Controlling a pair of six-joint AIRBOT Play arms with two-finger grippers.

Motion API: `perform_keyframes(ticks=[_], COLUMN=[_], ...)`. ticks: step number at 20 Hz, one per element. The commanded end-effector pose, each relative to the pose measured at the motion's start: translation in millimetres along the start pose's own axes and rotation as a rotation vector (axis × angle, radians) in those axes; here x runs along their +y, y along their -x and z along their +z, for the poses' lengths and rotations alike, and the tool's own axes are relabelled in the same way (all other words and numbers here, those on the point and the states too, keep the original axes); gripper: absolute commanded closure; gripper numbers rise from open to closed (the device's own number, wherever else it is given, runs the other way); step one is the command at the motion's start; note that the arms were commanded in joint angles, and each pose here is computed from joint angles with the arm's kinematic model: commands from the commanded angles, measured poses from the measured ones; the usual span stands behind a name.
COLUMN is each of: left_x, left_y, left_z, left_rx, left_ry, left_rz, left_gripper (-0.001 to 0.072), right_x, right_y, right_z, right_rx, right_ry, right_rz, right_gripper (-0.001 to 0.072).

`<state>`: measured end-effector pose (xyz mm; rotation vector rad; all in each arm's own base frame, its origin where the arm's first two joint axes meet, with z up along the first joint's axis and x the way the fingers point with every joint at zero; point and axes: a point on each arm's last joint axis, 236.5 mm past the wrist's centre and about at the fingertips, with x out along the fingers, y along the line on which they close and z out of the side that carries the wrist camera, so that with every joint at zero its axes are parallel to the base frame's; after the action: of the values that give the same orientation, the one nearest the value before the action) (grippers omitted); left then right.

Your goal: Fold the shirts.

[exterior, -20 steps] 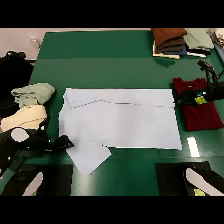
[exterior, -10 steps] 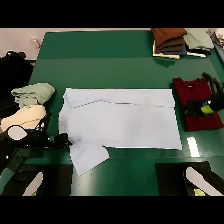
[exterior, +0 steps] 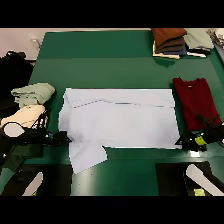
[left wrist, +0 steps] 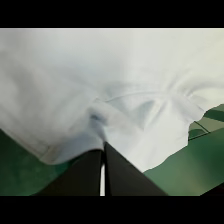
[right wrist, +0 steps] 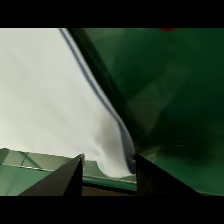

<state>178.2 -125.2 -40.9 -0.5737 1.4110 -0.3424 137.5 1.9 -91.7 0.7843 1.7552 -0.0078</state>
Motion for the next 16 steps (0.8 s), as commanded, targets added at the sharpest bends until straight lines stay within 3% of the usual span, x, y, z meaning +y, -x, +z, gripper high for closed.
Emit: perform_keyframes(ticks=[1, 2, 3, 7, 12, 16], left_x=[-0.9, -0.2, 1.3, 10.5, 11.5, 6.7], left_y=[1.5, 4.7, 11.4, 52.9, 73.9, 69.0], left_z=[-4.6, -7.6, -8.4, -23.3, -81.3, -44.0], left_rx=[0.022, 0.04, 0.049, -0.005, 0.113, 0.047], left_ry=[-0.015, -0.028, -0.051, -0.106, -0.102, -0.112], left_rz=[0.001, 0.013, 0.038, 0.168, 0.197, 0.186], left_gripper=[0.0685, 0.0686, 0.0687, 0.0687, 0.0686, 0.0687], right_x=[10.9, 17.4, 25.0, 40.6, 39.9, 59.4], right_y=[-18.9, -17.4, -13.7, 21.5, 73.6, 106.1], right_z=[1.8, 2.6, 4.3, 3.0, -14.4, 7.9], right_rx=[0.025, 0.029, 0.02, -0.059, -0.192, -0.332], right_ry=[0.044, 0.099, 0.15, 0.33, 0.426, 0.454], right_rz=[0.013, -0.01, -0.027, -0.153, -0.275, -0.276], right_gripper=[0.0426, 0.0583, 0.0681, 0.0698, 0.0698, 0.0698])
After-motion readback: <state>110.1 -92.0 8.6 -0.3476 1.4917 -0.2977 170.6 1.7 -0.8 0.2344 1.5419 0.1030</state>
